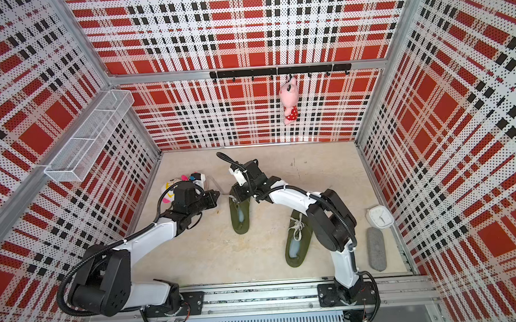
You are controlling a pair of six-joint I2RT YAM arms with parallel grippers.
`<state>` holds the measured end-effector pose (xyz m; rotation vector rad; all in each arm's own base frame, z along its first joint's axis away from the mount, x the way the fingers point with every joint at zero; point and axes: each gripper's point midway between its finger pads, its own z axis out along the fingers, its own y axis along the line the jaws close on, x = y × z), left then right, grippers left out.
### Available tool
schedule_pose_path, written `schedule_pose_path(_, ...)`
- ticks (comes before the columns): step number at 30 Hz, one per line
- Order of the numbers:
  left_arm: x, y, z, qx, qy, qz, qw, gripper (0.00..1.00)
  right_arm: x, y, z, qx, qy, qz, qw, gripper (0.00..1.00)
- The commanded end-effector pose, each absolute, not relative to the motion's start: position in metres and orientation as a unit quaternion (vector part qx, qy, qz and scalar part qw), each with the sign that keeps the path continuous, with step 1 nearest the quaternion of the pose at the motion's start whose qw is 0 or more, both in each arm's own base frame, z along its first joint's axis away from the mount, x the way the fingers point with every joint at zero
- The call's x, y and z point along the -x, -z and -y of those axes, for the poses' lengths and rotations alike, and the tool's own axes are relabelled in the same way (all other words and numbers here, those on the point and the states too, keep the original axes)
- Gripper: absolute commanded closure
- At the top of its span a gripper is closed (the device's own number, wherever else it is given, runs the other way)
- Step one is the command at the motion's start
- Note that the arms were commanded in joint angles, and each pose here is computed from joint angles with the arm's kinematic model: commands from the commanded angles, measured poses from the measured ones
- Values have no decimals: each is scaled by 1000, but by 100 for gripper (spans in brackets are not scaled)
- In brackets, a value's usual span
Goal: Remove the insole from the shoe
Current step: Untie the shoelace on the shoe.
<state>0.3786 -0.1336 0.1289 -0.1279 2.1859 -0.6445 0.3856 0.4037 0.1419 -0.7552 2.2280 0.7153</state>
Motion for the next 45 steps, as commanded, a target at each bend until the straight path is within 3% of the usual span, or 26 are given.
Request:
schedule_pose_path(1, -379, -124, 118, 76, 250, -870, 417, 100, -389, -129, -407, 294, -255, -861, 327, 61)
schedule_pose_path(13, -382, -126, 115, 78, 248, -868, 423, 100, -389, -108, -411, 294, -243, -873, 303, 73)
schedule_pose_path(27, -383, -120, 111, 84, 238, -871, 421, 100, -383, -96, -417, 299, -240, -877, 290, 79)
schedule_pose_path(36, -385, -115, 103, 92, 231, -873, 421, 100, -381, -115, -415, 295, -242, -874, 300, 100)
schedule_pose_path(43, -386, -94, 96, 98, 227, -876, 415, 83, -379, -160, -413, 280, -269, -856, 341, 100)
schedule_pose_path(45, -385, -95, 90, 104, 220, -873, 423, 72, -378, -163, -412, 277, -271, -856, 343, 100)
